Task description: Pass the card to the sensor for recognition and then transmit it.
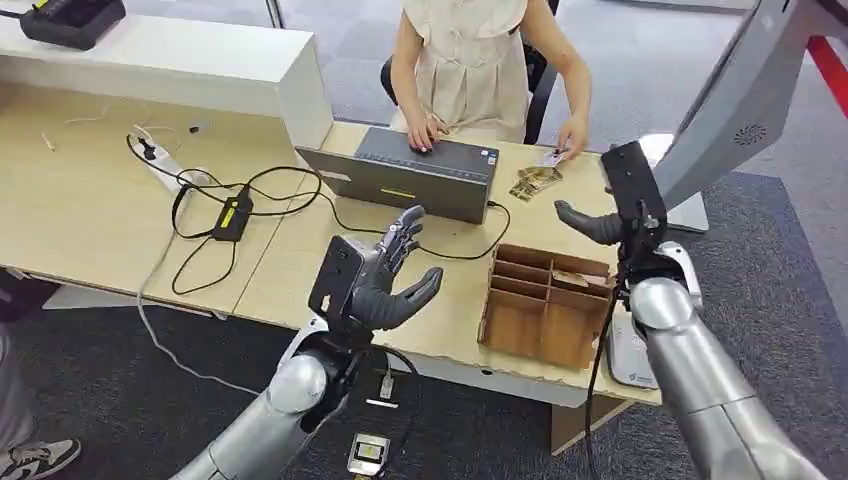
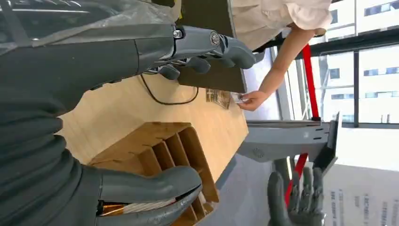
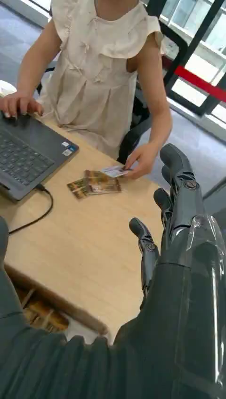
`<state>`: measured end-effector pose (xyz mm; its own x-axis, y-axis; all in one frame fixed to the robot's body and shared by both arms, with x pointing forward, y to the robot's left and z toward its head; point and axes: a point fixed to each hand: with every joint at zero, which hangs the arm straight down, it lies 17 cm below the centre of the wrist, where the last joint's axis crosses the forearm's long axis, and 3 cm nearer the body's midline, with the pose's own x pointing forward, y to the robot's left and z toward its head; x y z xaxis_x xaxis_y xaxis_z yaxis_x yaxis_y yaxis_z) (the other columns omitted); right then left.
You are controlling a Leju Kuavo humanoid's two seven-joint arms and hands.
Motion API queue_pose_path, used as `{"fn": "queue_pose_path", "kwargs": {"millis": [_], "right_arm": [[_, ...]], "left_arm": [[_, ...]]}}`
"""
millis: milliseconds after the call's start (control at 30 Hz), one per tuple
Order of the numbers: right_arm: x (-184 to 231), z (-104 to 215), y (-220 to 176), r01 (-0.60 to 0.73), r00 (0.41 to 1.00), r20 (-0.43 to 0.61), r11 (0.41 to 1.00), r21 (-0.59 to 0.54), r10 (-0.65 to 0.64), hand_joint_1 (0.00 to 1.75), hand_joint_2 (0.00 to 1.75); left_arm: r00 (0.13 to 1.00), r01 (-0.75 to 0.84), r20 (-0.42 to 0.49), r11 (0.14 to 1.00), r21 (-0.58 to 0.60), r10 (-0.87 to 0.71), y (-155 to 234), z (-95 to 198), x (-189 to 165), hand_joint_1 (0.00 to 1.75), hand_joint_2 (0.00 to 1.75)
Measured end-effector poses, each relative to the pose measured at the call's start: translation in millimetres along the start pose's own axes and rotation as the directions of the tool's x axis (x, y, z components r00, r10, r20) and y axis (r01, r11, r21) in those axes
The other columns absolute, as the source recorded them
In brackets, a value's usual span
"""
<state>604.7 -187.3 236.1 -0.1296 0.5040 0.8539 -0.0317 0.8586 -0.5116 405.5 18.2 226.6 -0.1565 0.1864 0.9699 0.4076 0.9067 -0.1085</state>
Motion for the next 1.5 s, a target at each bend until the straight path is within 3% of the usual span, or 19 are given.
{"fn": "queue_pose_path", "kwargs": {"millis": [133,367,600,667,733,833,1133,1500], "right_arm": [[-26.8,34.1,8.9,-0.013,0.999,-0.029,1.000,0.009,0.013,0.00,1.75],[-45.8,82.5,11.0,-0.268,0.963,0.004,0.963,-0.007,0.268,0.00,1.75],[-43.9,109.5,13.6,-0.391,0.918,0.054,0.920,-0.039,0.392,0.00,1.75],[-36.9,111.8,6.8,-0.499,0.857,0.086,0.861,-0.102,0.507,0.00,1.75],[-28.4,113.5,1.5,-0.619,0.758,0.119,0.766,-0.174,0.641,0.00,1.75],[-22.7,115.2,1.9,-0.695,0.667,0.148,0.682,-0.228,0.730,0.00,1.75],[-38.9,112.1,20.7,-0.728,0.637,0.155,0.656,-0.200,0.755,0.00,1.75],[-58.2,111.3,35.8,-0.738,0.646,0.137,0.660,-0.139,0.751,0.00,1.75]], "left_arm": [[1.000,0.002,0.000,1.000,0.025,-0.002,9.0,4.8,-0.1,0.00,1.75],[1.000,0.005,0.000,0.999,0.054,-0.005,20.2,10.7,1.8,0.00,1.75],[1.000,0.005,0.009,0.999,0.036,-0.005,20.8,12.0,5.0,0.00,1.75],[1.000,0.001,0.011,0.999,0.034,-0.001,20.3,11.9,5.6,0.00,1.75],[1.000,-0.007,0.021,0.999,0.034,0.007,19.5,11.2,8.0,0.00,1.75],[0.999,-0.013,0.036,0.999,0.039,0.012,20.0,7.7,13.8,0.00,1.75],[0.998,-0.023,0.055,0.999,0.048,0.021,18.7,-0.6,24.7,0.00,1.75],[0.998,-0.031,0.051,0.999,0.042,0.029,16.1,-0.5,24.3,0.00,1.75]]}}
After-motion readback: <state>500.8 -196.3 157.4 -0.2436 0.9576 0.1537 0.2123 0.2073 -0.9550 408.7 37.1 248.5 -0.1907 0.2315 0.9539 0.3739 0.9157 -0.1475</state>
